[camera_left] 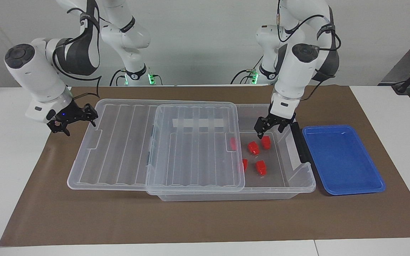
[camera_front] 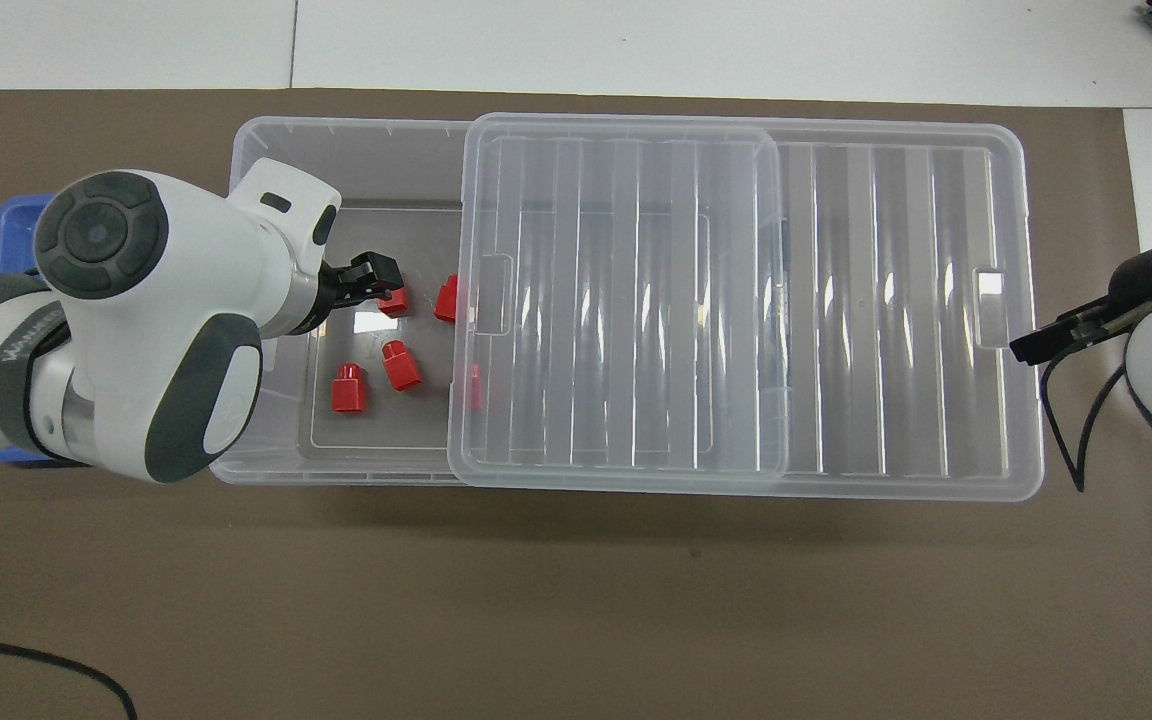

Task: Place red block in blue tray from box
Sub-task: 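Grasp a red block inside the box with the left gripper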

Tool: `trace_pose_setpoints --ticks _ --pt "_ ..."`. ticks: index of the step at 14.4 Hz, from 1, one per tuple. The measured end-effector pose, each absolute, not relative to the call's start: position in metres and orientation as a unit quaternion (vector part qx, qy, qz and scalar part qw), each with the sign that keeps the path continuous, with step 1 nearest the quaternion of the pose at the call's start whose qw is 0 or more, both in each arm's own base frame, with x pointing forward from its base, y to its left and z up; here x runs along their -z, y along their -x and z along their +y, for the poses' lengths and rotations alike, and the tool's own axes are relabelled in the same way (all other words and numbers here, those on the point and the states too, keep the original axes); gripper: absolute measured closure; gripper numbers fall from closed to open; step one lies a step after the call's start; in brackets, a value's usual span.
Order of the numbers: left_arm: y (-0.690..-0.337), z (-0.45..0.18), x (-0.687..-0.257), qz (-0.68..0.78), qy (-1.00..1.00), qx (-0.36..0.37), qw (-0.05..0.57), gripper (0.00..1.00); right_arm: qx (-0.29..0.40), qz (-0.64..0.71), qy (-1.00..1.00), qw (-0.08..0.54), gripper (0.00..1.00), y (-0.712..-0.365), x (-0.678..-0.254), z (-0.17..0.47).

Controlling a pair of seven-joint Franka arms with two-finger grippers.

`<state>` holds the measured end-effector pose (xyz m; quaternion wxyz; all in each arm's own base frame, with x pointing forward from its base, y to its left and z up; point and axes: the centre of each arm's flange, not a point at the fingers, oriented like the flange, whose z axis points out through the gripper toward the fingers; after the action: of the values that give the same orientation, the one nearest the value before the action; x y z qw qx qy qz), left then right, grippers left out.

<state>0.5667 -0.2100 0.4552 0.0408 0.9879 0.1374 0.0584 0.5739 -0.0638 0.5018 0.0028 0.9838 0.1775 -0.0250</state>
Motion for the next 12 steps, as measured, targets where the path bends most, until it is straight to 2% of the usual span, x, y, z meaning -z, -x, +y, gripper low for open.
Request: trace_pose_setpoints --ticks 3,6,12 --pt "-0.554 -0.206 -0.412 0.142 -0.987 -0.057 0.04 0.0 0.024 0.101 -0.995 0.007 0.0 -0.562 -0.526 -0.041" --pt "-0.543 -0.213 -0.387 0.159 -0.985 -0.056 0.042 0.0 0.005 0.011 -1.0 0.012 0.0 -0.558 -0.546 -0.001" --pt "-0.536 -0.24 -0.346 0.143 -0.988 -0.047 0.038 0.0 -0.024 -0.048 -0.999 0.01 0.0 -0.554 -0.611 0.033"
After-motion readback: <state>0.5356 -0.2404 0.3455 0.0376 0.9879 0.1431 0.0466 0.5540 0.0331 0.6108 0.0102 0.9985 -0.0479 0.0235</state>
